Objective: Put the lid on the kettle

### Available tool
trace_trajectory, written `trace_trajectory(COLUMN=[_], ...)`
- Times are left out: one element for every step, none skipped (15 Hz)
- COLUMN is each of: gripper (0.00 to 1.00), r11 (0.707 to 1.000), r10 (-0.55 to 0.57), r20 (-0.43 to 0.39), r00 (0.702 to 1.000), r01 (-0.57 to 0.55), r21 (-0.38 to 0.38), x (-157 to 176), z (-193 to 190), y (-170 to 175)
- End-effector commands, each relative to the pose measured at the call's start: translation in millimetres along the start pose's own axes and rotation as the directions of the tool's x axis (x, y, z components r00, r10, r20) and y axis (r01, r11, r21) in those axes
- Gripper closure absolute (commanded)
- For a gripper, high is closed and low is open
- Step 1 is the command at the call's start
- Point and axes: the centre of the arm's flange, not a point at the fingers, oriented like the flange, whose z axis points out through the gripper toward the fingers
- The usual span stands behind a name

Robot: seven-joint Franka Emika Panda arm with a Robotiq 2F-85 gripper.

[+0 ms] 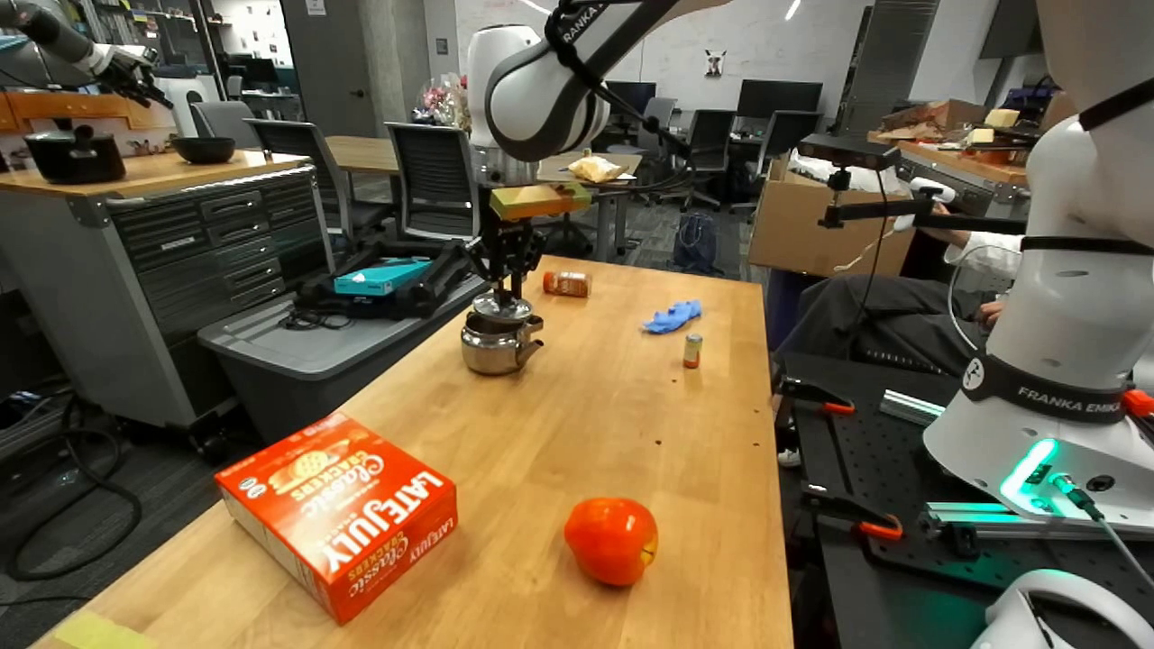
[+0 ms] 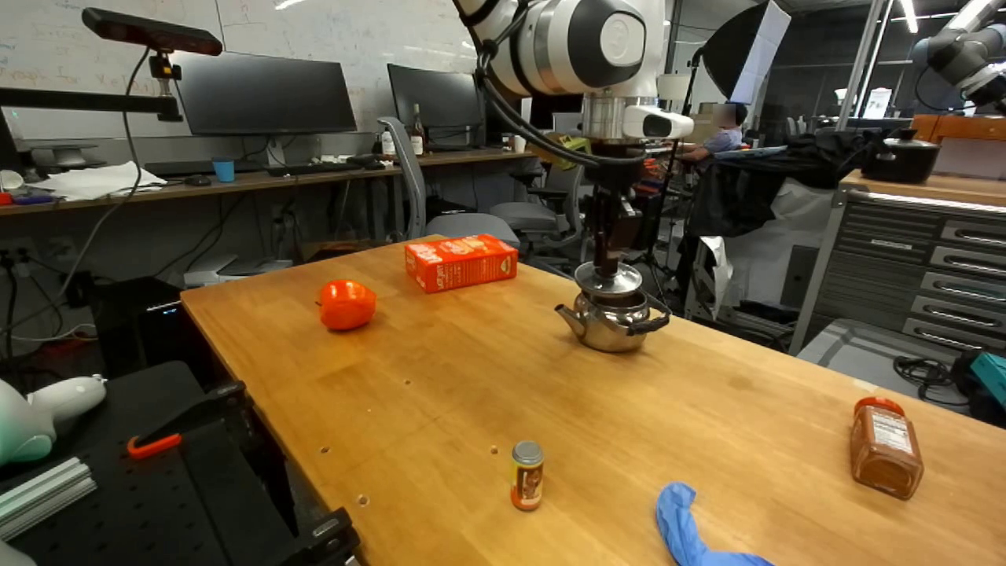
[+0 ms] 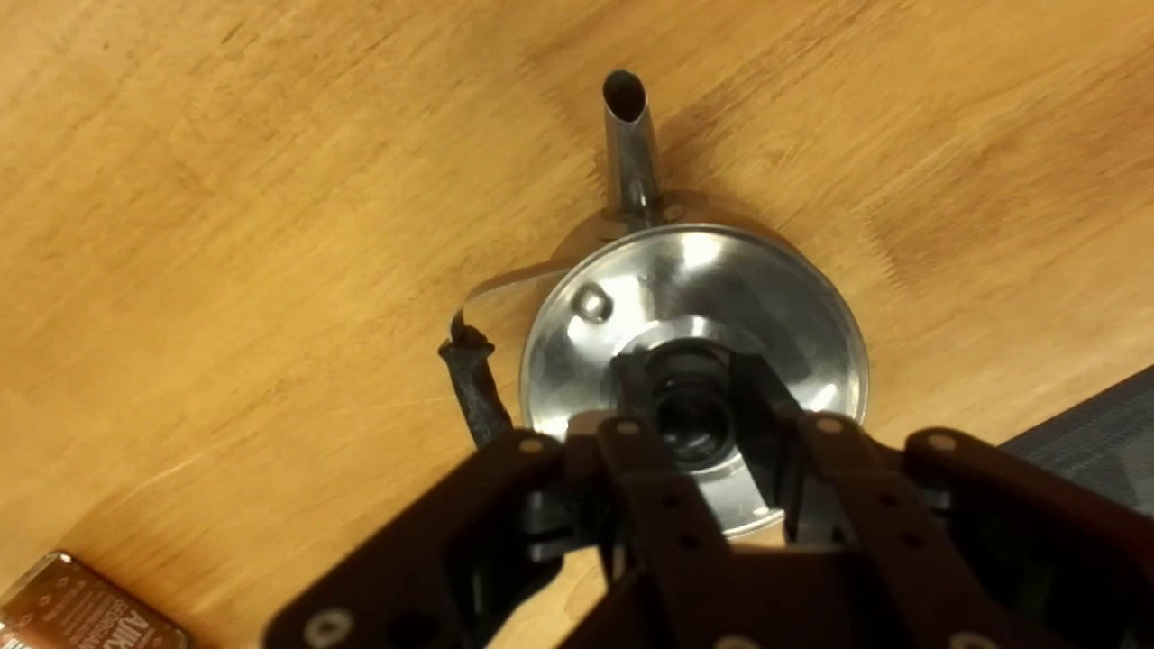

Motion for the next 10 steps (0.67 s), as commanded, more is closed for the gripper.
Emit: trace_trajectory(gripper=[0.93,0.93,0.93,0.93,0.93,0.93,0.93,0.93,0.93,0.93], r11=[0.999,0.999,0.999,0.999,0.999,0.998,0.998,0.998,0.997,0.997], r10=[0.009,0.014,0.019,0.021,0.024,0.028,0.032,0.037,0.044,0.049], r20=[-0.021,-0.015,-0.012,-0.009,-0.006,-0.005,-0.005,-0.004,0.000,0.004], r00=[1.000,1.000,1.000,1.000,1.000,1.000,0.999,0.999,0.999,0.999], r01=[-0.008,-0.013,-0.019,-0.021,-0.023,-0.028,-0.031,-0.036,-0.044,-0.049], r21=[0.041,0.042,0.045,0.046,0.047,0.049,0.053,0.054,0.058,0.060], x=[-1,0,2,2,3,4,5,6,8,9], z=[-6,-5,-5,-5,-4,-2,0,2,3,5], y=[3,2,0,0,-1,-2,-3,-3,-4,-4])
